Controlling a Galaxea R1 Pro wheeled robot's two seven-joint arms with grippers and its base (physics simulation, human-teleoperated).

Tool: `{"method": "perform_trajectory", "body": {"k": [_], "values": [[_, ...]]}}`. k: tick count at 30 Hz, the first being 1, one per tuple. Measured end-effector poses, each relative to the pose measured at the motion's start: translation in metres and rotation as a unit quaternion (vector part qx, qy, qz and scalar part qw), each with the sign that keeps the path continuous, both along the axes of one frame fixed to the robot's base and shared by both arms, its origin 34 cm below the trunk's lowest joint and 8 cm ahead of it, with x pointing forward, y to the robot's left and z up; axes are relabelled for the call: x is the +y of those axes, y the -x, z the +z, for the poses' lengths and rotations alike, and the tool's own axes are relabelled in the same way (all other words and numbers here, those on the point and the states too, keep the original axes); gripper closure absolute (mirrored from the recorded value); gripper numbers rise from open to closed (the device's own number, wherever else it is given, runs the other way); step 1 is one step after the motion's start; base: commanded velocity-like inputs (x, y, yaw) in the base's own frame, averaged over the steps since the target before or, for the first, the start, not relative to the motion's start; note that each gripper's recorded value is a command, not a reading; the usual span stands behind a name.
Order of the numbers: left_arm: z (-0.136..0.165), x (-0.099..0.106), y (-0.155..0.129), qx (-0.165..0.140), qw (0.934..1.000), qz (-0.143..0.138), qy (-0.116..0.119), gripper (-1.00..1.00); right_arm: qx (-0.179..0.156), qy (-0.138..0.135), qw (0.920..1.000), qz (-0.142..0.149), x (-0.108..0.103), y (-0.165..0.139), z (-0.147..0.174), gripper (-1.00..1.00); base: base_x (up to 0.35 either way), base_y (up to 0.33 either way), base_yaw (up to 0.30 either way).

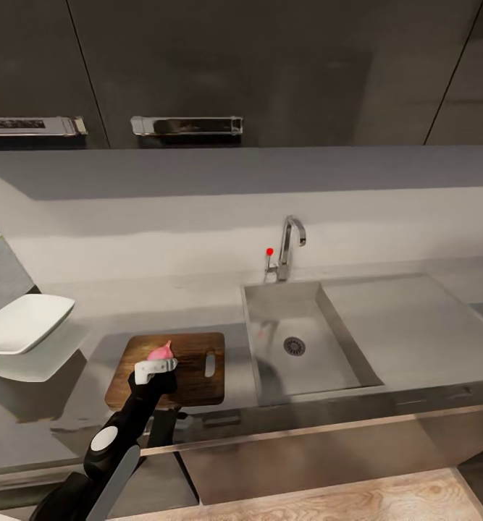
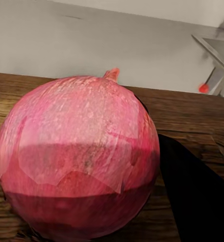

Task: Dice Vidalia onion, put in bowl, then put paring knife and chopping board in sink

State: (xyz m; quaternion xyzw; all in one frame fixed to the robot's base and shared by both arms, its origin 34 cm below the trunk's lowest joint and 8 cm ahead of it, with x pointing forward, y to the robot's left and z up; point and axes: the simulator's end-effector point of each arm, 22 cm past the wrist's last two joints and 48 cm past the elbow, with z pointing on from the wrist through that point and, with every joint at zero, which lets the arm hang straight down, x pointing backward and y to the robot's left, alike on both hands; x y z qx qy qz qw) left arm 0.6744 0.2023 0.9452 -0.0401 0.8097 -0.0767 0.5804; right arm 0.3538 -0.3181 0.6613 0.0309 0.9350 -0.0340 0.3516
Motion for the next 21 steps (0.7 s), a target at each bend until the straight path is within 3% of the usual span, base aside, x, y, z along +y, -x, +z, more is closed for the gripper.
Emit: {"method": "perform_trajectory", "body": {"k": [21], "values": [[0.0026, 0.0026, 0.0017, -0.001, 1.0, 0.002, -0.002, 1.0, -0.012, 0.0, 0.9999, 0.0, 0.0003, -0.0074, 0.0056, -1.0, 0.0, 0.0, -0.034]]}}
